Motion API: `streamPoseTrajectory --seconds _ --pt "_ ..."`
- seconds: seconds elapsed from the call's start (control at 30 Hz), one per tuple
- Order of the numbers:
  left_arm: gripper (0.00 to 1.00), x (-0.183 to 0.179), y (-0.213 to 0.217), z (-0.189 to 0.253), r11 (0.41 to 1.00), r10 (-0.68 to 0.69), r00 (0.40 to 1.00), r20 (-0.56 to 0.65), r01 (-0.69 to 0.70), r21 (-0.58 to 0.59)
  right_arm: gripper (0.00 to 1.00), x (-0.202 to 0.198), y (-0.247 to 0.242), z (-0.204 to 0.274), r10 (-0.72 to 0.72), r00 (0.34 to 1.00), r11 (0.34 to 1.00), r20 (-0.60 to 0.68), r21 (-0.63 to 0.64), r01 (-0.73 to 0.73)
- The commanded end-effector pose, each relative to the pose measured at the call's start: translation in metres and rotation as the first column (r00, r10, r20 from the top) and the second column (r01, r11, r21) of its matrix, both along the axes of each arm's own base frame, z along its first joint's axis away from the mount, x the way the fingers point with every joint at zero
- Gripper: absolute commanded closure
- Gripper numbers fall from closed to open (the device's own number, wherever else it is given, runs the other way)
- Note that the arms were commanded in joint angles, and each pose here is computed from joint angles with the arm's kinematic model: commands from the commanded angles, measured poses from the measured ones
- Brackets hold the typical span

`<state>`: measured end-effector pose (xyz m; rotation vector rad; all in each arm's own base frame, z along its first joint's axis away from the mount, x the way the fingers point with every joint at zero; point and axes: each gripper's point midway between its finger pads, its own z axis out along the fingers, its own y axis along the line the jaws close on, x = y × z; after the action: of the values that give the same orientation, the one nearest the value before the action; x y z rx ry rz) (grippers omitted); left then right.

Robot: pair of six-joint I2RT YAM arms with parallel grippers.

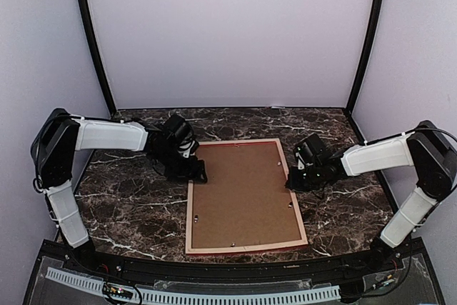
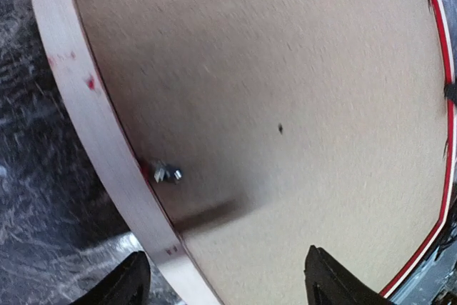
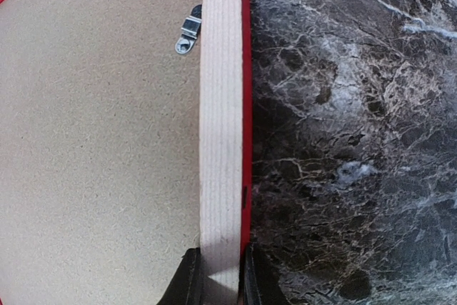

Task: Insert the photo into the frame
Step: Press the fastener onto the backboard.

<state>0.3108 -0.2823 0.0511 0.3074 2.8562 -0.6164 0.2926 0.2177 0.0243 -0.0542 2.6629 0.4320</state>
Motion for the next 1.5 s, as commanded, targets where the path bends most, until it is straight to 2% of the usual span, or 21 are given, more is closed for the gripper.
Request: streamPoseTrajectory --seconds 0.0,0.33,0.67,0.97,1.47 --pt "0.21 -0.048 0.017 -0.001 0.988 -0.092 0.996 -0.017 0.093 0.126 0.92 -0.033 -0.012 -0.037 -0.002 0.986 0.999 -0.167 -0.047 -0.006" --pt "0.18 -0.102 0.021 -0.013 0.976 -0.103 0.991 -0.082 0.117 0.181 0.92 -0.033 -0.009 -0.039 0.001 0.985 0.999 -0.172 -0.034 -0.007" --pt "0.30 -0.112 0.018 -0.026 0.971 -0.102 0.988 -0.120 0.125 0.204 0.91 -0.036 -0.013 -0.040 -0.008 0.985 0.999 -0.174 -0.033 0.002" --pt "0.32 -0.121 0.022 -0.033 0.964 -0.099 0.985 -0.141 0.131 0.234 0.91 -0.037 -0.013 -0.041 -0.008 0.984 0.999 -0.177 -0.034 0.002" --pt "0.53 -0.129 0.018 -0.037 0.969 -0.098 0.980 -0.174 0.133 0.206 0.91 -0.038 -0.012 -0.043 -0.003 0.983 0.999 -0.182 -0.032 -0.003"
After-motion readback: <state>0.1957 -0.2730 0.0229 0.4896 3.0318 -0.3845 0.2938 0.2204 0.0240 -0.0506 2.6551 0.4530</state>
